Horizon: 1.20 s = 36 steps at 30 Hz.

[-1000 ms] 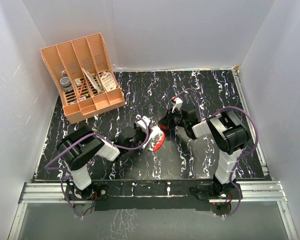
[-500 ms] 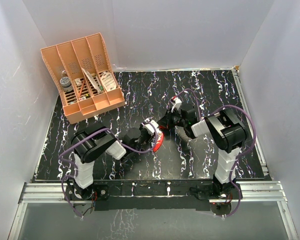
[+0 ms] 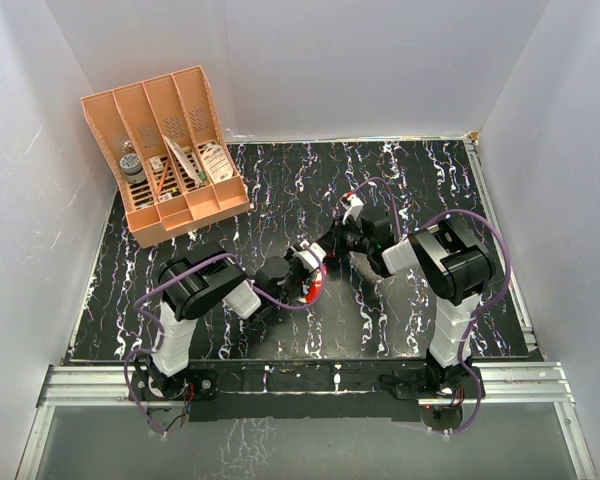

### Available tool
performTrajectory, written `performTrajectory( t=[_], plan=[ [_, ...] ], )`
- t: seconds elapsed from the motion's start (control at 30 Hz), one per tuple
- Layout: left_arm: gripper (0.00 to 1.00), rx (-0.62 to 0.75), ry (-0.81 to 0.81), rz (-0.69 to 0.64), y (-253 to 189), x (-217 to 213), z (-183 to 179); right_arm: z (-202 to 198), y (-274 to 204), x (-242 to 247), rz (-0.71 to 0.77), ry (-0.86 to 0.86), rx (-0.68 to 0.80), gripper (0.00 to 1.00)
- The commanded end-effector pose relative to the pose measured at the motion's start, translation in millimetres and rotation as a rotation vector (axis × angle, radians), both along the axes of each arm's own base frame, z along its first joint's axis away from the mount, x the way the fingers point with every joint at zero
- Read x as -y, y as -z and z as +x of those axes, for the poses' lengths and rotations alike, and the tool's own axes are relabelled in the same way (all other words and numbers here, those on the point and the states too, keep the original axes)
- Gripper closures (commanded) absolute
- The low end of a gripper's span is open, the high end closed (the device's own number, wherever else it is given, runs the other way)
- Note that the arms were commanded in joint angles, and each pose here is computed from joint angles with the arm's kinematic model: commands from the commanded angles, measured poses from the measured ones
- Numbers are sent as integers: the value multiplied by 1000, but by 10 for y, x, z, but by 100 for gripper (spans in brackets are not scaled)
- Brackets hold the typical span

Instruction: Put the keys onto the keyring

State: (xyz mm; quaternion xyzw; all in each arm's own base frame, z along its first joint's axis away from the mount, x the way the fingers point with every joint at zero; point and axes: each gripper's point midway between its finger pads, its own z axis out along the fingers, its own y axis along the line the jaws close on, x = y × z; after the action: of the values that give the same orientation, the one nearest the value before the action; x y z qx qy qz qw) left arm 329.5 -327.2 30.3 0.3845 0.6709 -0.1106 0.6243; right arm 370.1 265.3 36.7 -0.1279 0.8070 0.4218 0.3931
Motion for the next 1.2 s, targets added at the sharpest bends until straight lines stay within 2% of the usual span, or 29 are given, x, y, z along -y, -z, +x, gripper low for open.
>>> performTrajectory(
  t=[0.0,0.23,0.33,0.53,0.67,0.9,1.17],
  plan=[
    [68,54,-2,-16,-134,95,76,146,-202,-52,37,-5,78,100],
    [68,42,-20,5,-48,120,139,140,-213,-55,39,-7,78,100],
    [71,35,-30,20,-10,122,162,144,-229,-55,40,-6,82,100],
    [91,28,-26,15,11,98,124,150,-233,-53,40,-2,81,100],
    [100,31,-13,7,-10,81,78,164,-221,-52,40,1,78,100],
    [100,46,-8,-72,-180,65,15,179,-241,-58,49,10,78,100],
    [100,105,-7,-207,-627,-13,-72,165,-389,-50,62,13,105,100]
  ],
)
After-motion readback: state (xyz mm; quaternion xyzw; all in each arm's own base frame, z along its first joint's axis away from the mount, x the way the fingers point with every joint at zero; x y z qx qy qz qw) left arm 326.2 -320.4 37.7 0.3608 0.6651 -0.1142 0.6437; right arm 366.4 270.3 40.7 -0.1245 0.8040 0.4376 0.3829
